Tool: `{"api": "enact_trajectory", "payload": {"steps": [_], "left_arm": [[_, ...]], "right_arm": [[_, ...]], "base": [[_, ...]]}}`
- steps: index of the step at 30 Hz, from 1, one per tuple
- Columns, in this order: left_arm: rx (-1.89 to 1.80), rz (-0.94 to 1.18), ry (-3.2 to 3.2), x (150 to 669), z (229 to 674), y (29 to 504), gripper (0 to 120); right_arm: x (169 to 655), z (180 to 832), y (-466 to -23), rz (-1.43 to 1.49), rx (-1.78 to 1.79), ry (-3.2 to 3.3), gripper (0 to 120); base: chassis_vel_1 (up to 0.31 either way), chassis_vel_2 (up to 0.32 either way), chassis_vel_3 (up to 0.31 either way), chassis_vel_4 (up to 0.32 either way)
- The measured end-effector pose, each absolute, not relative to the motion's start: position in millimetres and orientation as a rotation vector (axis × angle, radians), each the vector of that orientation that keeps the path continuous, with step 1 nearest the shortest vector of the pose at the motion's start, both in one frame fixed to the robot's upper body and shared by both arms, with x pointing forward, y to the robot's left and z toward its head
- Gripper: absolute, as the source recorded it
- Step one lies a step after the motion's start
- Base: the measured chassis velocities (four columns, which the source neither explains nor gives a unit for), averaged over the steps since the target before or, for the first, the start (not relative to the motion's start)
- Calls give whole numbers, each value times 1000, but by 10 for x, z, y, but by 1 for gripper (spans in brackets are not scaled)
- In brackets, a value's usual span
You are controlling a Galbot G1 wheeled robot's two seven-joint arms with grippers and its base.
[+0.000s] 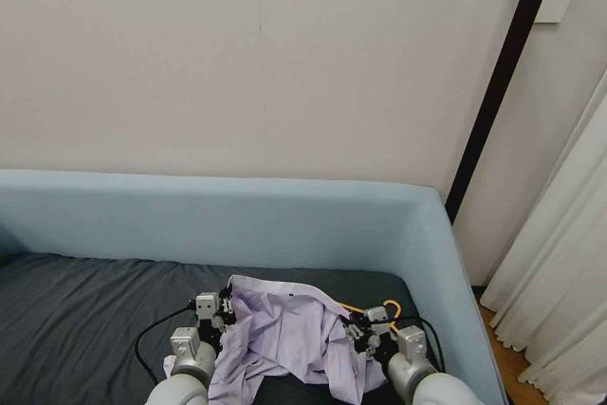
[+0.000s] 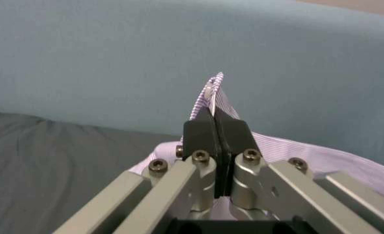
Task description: Pick up the clothes from the sofa and hang them on the clothes hanger.
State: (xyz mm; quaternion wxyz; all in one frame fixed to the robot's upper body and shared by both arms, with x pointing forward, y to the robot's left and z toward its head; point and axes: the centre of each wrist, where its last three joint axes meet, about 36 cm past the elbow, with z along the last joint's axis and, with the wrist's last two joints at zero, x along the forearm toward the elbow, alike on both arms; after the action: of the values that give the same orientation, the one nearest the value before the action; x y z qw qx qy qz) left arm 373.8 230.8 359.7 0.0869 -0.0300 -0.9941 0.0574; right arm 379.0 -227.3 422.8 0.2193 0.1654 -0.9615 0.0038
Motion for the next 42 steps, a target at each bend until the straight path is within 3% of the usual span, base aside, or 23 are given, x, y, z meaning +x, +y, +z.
{"api": "enact_trajectory", "payload": {"steps": [3, 13, 28, 37, 42], "left_arm": [[-121, 146, -2968, 3613, 3543, 2282, 0], [-151, 126, -2959, 3385, 3434, 2304, 0], [-216, 115, -2980, 3275, 3327, 2280, 0], [-221, 115, -2981, 3243, 3334, 2288, 0], [-225, 117, -2986, 3235, 3356, 2278, 0]], "right_arm": [[3897, 4144, -2527, 55, 431, -2629, 68], [4402, 3467, -3186, 193, 531, -2462, 99], [5089, 2746, -3719, 171, 563, -2340, 100], [5144, 2505, -3881, 145, 499, -2295, 100], [5157, 2424, -3899, 109, 477, -2283, 86]], "base": [[0, 0, 0, 0], [0, 0, 0, 0], [0, 0, 0, 0], [0, 0, 0, 0], [0, 0, 0, 0]]}}
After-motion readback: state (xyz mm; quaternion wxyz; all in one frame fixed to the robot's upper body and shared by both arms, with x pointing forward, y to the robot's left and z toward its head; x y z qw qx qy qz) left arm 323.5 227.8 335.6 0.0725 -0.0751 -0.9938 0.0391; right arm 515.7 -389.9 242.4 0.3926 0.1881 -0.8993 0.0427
